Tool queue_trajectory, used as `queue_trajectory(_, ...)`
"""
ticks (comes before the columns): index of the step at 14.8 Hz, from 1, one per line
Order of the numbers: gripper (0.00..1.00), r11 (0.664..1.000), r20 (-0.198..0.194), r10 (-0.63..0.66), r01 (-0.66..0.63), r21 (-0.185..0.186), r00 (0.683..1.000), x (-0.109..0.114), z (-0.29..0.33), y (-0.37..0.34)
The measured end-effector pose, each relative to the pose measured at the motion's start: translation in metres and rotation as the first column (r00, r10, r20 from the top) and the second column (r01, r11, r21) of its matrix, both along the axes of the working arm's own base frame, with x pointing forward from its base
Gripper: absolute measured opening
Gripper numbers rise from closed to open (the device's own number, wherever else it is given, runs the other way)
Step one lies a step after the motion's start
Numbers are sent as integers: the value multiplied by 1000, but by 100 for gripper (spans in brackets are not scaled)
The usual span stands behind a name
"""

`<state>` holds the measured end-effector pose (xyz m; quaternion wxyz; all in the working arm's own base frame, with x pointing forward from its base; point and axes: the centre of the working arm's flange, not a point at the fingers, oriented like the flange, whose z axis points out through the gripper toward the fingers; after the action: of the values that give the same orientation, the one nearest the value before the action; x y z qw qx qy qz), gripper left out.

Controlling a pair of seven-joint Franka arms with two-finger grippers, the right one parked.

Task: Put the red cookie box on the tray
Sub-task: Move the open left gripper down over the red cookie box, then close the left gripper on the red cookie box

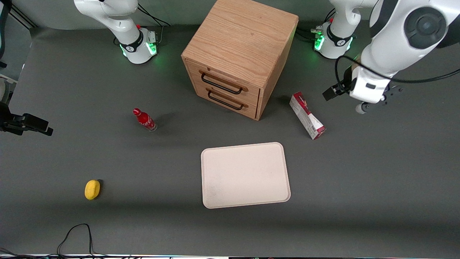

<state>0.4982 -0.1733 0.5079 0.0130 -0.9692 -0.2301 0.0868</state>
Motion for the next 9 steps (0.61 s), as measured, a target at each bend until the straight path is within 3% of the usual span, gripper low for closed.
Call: queue_trajectory(9, 100, 999, 38, 52, -51, -4, 998, -39, -167, 2)
